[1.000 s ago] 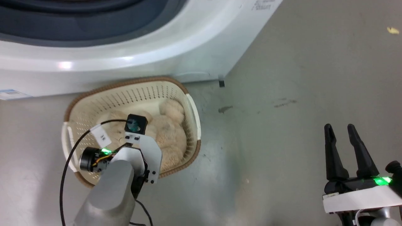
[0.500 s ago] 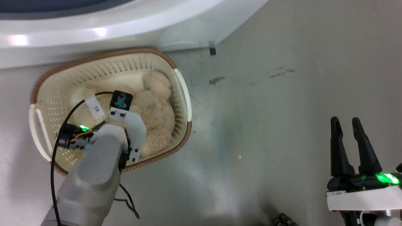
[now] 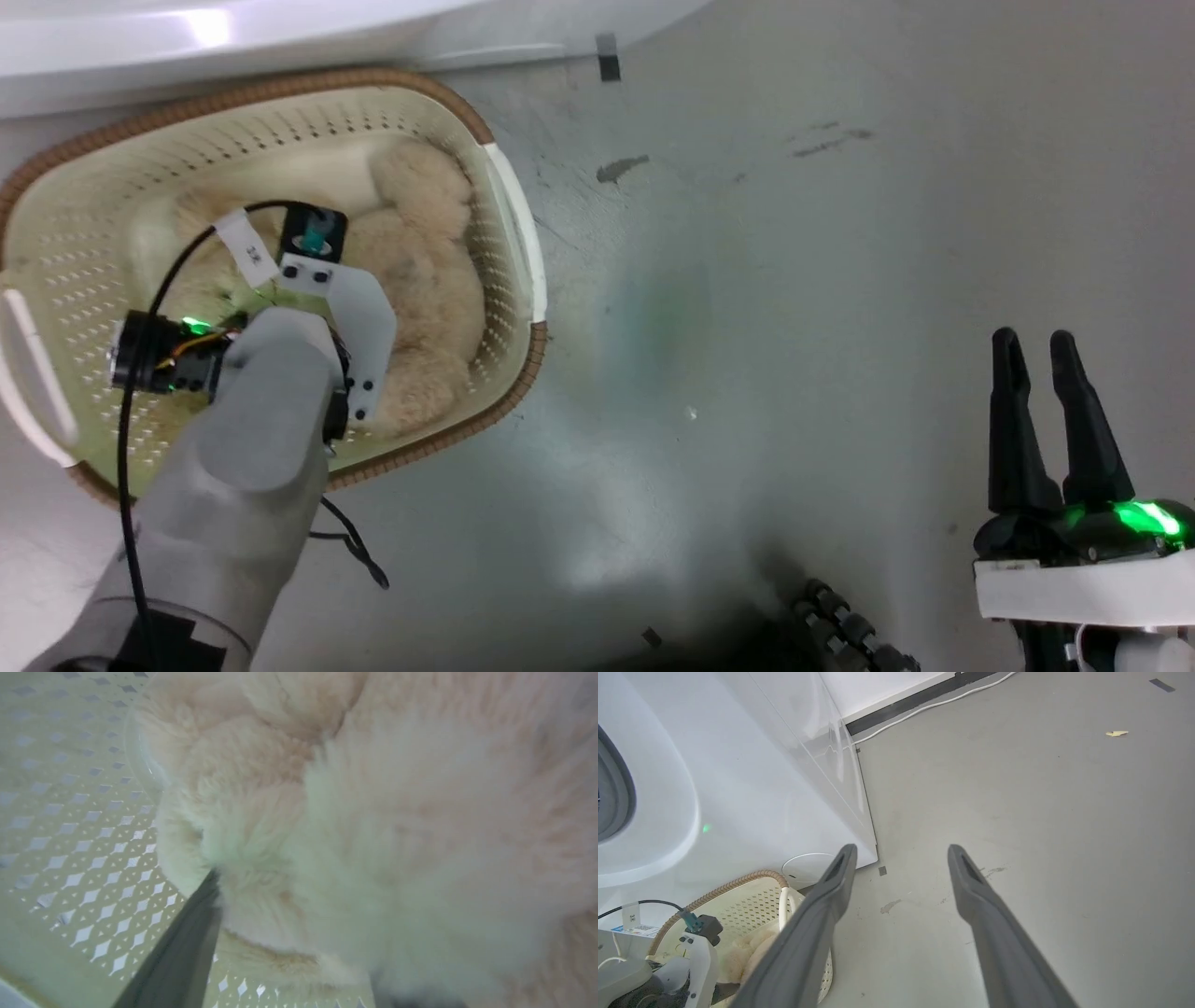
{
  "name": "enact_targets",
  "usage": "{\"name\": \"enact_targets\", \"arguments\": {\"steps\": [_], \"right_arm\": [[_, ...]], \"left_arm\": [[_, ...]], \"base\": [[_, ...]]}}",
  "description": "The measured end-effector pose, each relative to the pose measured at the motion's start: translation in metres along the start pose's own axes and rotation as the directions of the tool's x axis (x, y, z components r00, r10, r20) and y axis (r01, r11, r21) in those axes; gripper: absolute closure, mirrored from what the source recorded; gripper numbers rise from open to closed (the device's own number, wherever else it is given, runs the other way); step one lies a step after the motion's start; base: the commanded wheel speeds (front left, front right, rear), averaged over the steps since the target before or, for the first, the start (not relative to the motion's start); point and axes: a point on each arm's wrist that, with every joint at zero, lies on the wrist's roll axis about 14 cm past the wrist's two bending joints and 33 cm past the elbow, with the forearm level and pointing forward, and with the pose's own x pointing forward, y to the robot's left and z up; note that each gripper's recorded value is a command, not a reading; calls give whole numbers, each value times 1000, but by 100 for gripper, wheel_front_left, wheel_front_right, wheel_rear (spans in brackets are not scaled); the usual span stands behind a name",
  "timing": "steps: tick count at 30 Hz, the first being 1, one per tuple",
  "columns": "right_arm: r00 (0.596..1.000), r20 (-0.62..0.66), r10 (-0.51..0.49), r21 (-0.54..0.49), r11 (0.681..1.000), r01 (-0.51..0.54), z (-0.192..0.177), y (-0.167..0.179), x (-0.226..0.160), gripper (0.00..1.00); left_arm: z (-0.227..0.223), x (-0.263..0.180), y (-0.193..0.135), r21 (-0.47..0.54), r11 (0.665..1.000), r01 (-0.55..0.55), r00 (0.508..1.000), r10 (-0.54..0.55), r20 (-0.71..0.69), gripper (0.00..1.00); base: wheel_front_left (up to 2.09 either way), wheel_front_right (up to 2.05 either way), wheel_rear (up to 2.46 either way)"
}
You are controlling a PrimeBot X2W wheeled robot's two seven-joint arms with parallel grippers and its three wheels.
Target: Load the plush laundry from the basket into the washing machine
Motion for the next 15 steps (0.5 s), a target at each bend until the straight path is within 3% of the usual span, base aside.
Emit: {"name": "enact_targets", "arguments": {"steps": [1, 2, 3, 9, 15], "right_arm": [[1000, 3, -3, 1, 1000, 3, 0, -1, 1, 0], [1000, 6, -7, 3, 1000, 7, 1, -2, 2, 0], [1000, 7, -11, 4, 1000, 11, 0, -3, 2, 0], [1000, 6, -28, 26, 999, 28, -4, -7, 5, 0], [997, 72, 2, 59, 998, -6, 13, 2, 15, 0]], "left_arm": [[0, 3, -1, 3, 1000, 4, 1000, -4, -7, 0], [-1, 5, -3, 6, 1000, 9, 1000, -9, -19, 44], [0, 8, -5, 10, 1000, 15, 1000, -15, -25, 100], [1, 19, -17, 20, 998, 55, 996, -54, -67, 100], [11, 13, -19, -23, 997, 76, 997, -77, -13, 100]], "base": [[0, 0, 0], [0, 0, 0], [0, 0, 0], [0, 0, 0], [0, 0, 0]]}}
